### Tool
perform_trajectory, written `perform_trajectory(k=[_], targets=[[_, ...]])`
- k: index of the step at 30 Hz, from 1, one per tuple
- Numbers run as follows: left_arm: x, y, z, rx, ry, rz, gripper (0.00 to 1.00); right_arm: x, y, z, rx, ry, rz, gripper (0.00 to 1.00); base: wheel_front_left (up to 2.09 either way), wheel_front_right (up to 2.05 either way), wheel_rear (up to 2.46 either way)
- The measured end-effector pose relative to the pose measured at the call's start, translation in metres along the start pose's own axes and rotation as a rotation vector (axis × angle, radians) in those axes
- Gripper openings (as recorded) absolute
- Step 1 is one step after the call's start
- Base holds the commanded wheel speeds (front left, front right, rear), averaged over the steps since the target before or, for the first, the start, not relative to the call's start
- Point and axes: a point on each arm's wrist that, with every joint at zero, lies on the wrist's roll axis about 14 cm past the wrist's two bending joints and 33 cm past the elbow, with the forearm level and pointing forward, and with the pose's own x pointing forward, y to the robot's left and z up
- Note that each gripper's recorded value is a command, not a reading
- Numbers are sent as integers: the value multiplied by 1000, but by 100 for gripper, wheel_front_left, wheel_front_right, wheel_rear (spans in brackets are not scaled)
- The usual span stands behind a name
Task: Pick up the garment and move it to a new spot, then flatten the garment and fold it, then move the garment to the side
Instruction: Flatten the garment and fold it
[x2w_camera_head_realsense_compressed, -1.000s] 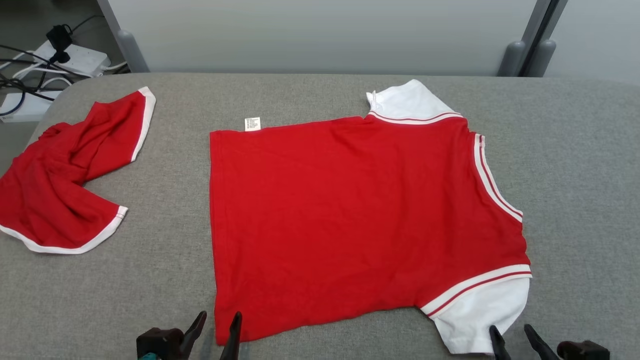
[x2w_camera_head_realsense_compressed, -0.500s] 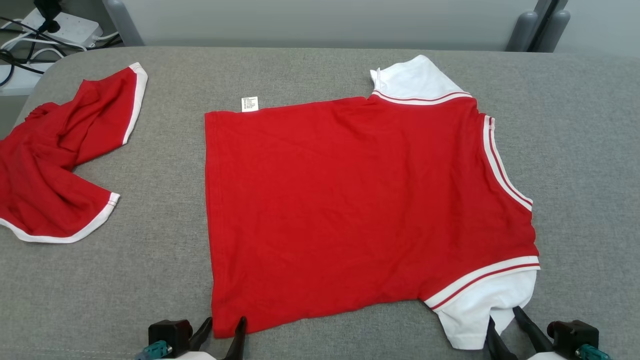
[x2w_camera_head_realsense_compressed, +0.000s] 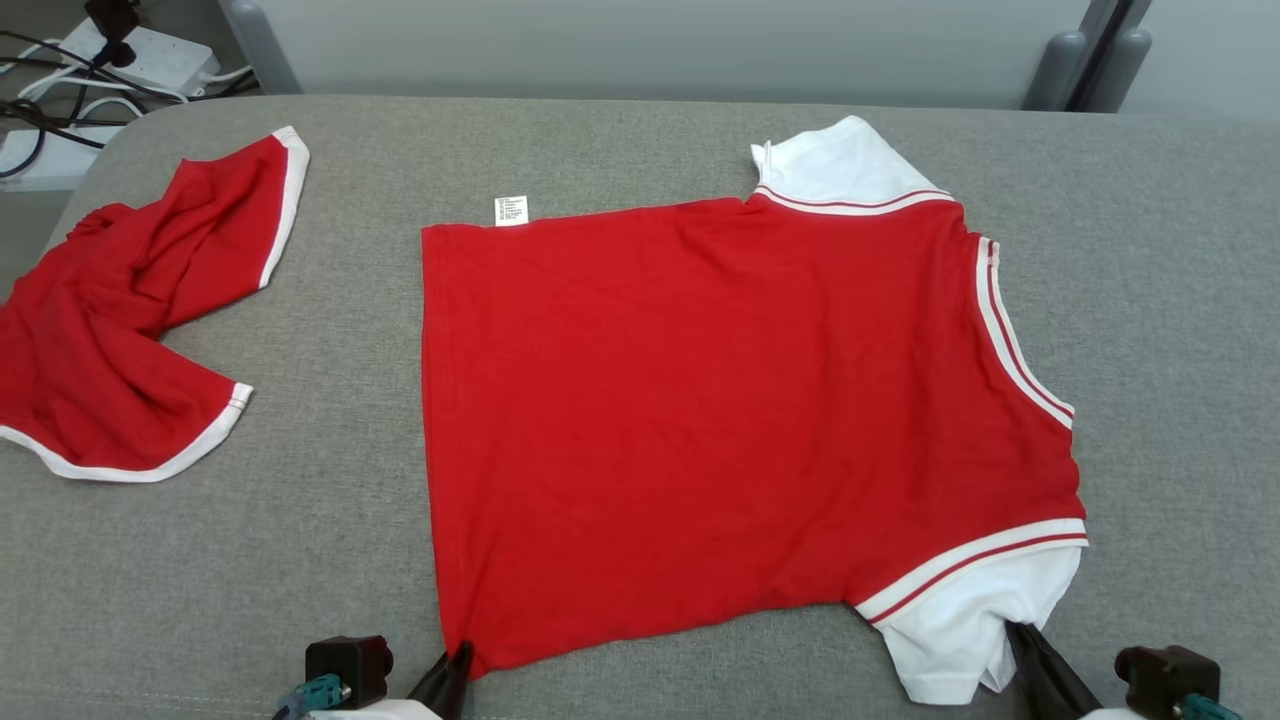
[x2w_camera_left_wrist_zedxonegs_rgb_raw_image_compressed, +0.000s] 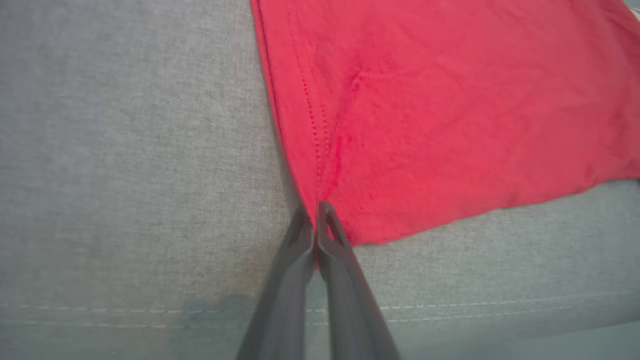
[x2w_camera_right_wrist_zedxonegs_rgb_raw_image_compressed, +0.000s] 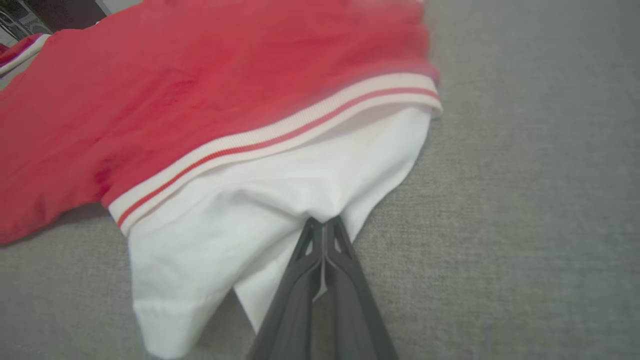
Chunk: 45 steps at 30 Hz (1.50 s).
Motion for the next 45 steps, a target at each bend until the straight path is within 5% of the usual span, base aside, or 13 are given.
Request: perform_trajectory(k=[14, 21, 26, 30, 45], targets=[[-33, 16, 2, -26, -5, 52, 0, -71, -22, -6, 37, -18, -109, 0, 0, 0, 0], [-36, 11, 29, -44, -49, 30, 0, -71, -20, 30, 24, -76, -105, 0, 0, 0, 0], [-19, -3, 68, -88, -113, -36, 0, -29, -17, 106, 116, -249, -45, 0, 0, 0, 0], [-2, -8, 90, -83, -133, -69, 0, 4, -14, 132, 127, -273, 0, 0, 0, 0, 0], [60, 5, 104, -119, -81, -63, 0, 96, -12, 135, 77, -114, 70, 0, 0, 0, 0]])
